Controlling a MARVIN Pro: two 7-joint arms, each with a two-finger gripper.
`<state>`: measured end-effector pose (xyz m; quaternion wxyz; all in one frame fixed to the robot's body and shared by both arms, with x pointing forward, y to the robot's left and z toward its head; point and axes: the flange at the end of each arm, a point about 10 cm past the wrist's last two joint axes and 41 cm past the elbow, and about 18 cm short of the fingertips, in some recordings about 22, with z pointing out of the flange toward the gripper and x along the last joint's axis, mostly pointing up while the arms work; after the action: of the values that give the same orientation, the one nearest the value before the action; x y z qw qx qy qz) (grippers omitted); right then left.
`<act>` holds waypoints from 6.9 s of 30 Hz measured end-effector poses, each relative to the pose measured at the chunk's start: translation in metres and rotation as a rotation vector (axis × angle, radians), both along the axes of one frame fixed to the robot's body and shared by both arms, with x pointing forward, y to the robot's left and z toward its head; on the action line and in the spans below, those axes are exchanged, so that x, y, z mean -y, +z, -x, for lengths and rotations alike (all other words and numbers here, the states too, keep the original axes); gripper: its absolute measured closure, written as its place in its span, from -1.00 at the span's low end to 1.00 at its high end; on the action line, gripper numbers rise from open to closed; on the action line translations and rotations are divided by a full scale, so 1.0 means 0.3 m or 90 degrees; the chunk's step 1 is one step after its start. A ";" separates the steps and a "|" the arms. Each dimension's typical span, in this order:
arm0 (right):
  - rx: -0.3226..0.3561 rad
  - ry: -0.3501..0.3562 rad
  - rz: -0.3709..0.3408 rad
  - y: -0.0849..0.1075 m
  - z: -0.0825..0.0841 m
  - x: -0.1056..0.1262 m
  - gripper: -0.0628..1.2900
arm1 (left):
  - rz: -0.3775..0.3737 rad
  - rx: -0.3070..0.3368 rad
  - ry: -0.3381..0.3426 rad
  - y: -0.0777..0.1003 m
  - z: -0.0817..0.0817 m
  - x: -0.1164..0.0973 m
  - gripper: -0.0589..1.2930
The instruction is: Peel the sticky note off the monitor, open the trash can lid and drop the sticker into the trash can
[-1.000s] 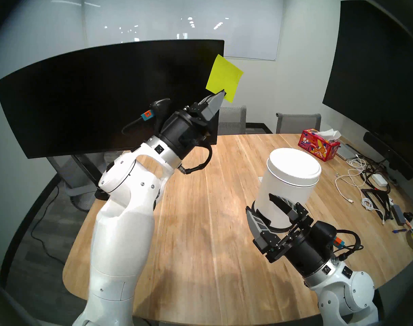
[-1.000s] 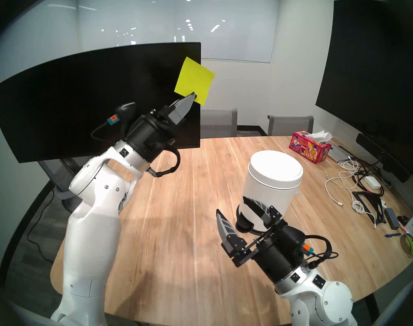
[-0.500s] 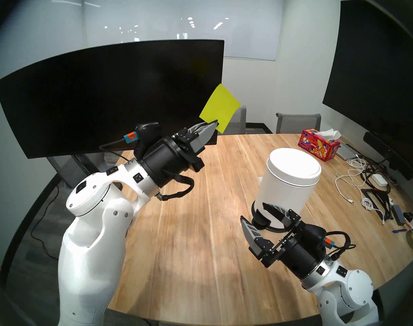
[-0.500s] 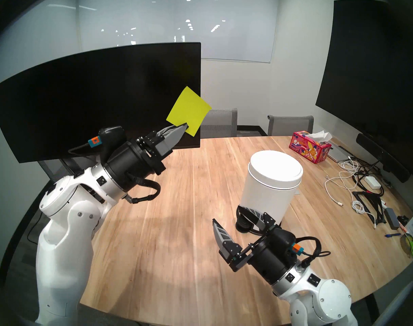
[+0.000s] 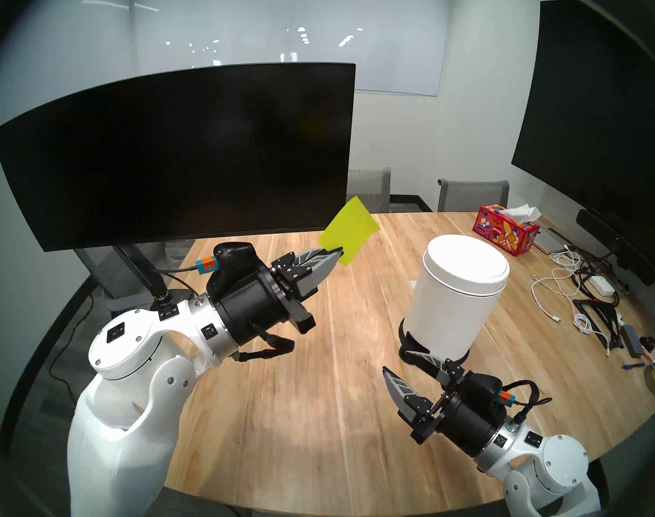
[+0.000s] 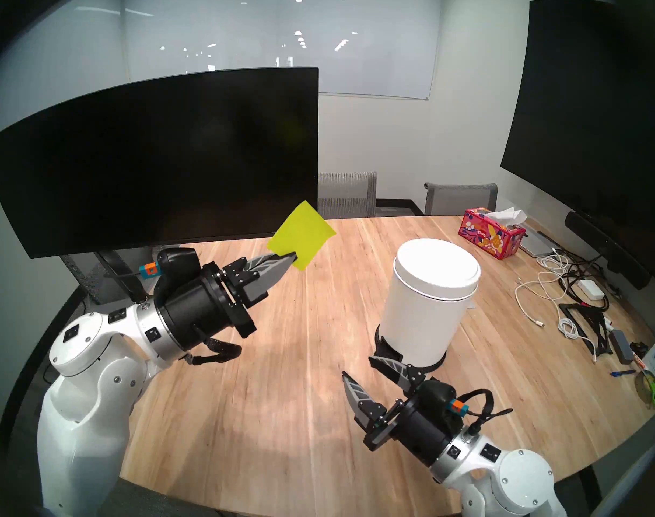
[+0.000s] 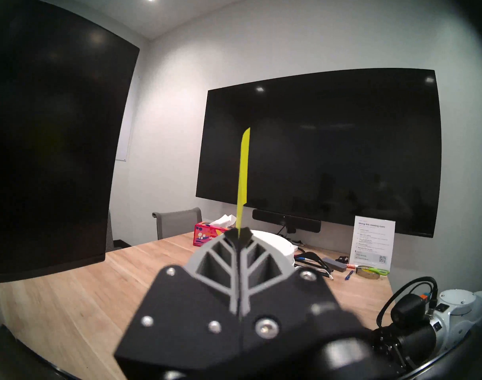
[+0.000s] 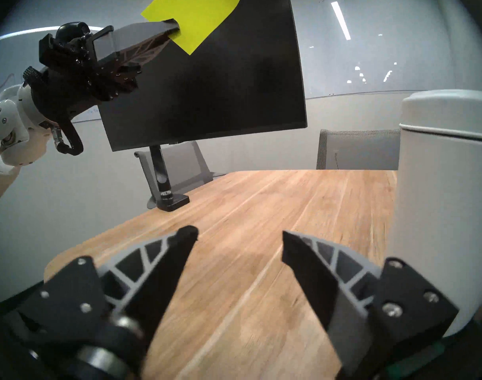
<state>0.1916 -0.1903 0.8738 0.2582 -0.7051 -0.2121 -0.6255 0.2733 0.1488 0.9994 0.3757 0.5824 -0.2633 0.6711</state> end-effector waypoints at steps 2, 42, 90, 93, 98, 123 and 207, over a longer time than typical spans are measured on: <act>-0.007 0.003 0.005 -0.005 0.006 -0.004 -0.35 | -0.004 0.006 0.005 -0.008 0.012 -0.013 0.94; -0.093 -0.061 0.025 -0.147 0.010 0.088 0.94 | 0.001 0.033 0.014 -0.164 0.078 0.035 0.94; -0.093 -0.182 0.064 -0.274 -0.349 0.122 0.94 | -0.004 0.041 -0.021 -0.084 -0.019 0.060 0.94; -0.090 -0.190 0.071 -0.270 -0.356 0.125 0.94 | -0.001 0.041 -0.026 -0.083 -0.011 0.068 0.94; -0.090 -0.201 0.084 -0.275 -0.361 0.127 0.94 | 0.001 0.040 -0.029 -0.082 0.000 0.073 0.94; -0.105 -0.224 0.130 -0.317 -0.365 0.107 0.94 | -0.001 0.050 -0.017 -0.057 0.028 0.057 0.94; -0.129 -0.258 0.081 -0.373 -0.351 0.203 0.94 | -0.179 0.030 -0.120 -0.077 -0.516 0.710 0.94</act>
<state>0.2970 -0.2513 0.7618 0.1025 -0.8072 -0.0784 -0.5760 0.4280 -0.0642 0.9763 0.3452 0.5860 -0.4169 0.6030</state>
